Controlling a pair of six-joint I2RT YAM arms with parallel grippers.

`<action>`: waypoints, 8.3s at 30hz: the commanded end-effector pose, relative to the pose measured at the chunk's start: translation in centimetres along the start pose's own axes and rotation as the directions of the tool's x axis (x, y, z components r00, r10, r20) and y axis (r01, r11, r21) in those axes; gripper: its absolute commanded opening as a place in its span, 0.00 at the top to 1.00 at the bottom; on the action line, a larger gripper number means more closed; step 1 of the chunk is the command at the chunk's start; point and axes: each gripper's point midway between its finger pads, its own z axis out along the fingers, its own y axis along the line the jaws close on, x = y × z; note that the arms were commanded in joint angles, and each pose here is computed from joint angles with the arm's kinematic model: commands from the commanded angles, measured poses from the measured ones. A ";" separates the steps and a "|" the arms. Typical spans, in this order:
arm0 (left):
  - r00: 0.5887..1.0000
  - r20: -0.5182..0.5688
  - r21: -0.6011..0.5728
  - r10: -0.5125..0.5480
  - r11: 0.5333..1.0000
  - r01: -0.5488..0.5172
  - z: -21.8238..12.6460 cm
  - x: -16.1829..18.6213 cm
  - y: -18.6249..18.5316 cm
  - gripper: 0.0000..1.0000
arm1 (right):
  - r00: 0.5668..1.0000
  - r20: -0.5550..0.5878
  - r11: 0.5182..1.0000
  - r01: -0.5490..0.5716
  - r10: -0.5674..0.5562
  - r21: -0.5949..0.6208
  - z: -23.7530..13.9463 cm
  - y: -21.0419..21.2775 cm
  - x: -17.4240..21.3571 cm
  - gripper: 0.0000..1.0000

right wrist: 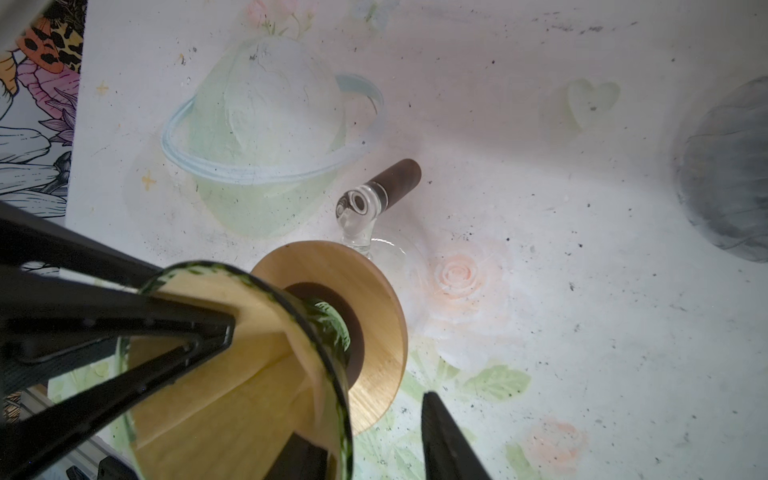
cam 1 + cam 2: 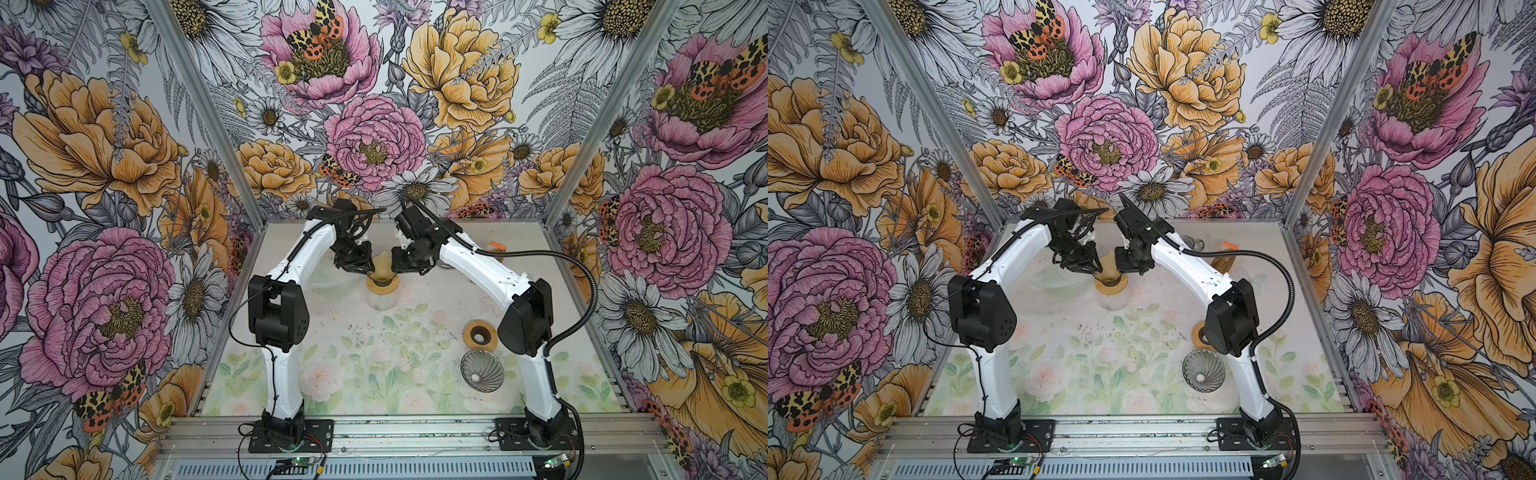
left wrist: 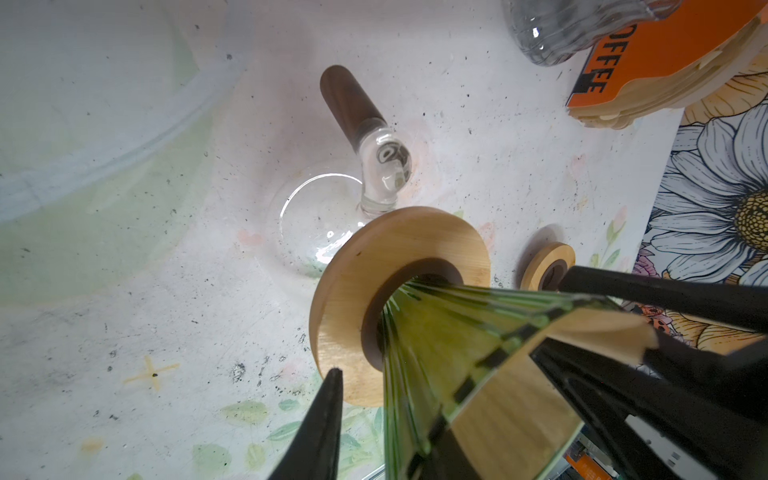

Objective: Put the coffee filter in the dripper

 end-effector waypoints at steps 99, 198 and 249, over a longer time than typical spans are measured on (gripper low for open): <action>0.999 0.033 -0.034 0.022 0.999 -0.021 -0.3 -0.7 0.1 0.72 | 0.996 0.011 0.995 0.092 -0.092 0.041 -0.9 0.1 -1.8 0.60; 0.992 0.119 0.080 -0.027 0.997 0.018 -4.6 -2.0 0.4 0.57 | 0.998 0.054 0.996 -0.014 0.019 -0.093 -5.6 1.9 -2.7 0.62; 0.981 0.193 0.106 -0.023 0.994 0.003 -8.0 -0.8 -1.4 0.45 | 0.980 0.194 0.999 0.050 -0.046 -0.017 -11.4 0.3 -1.9 0.60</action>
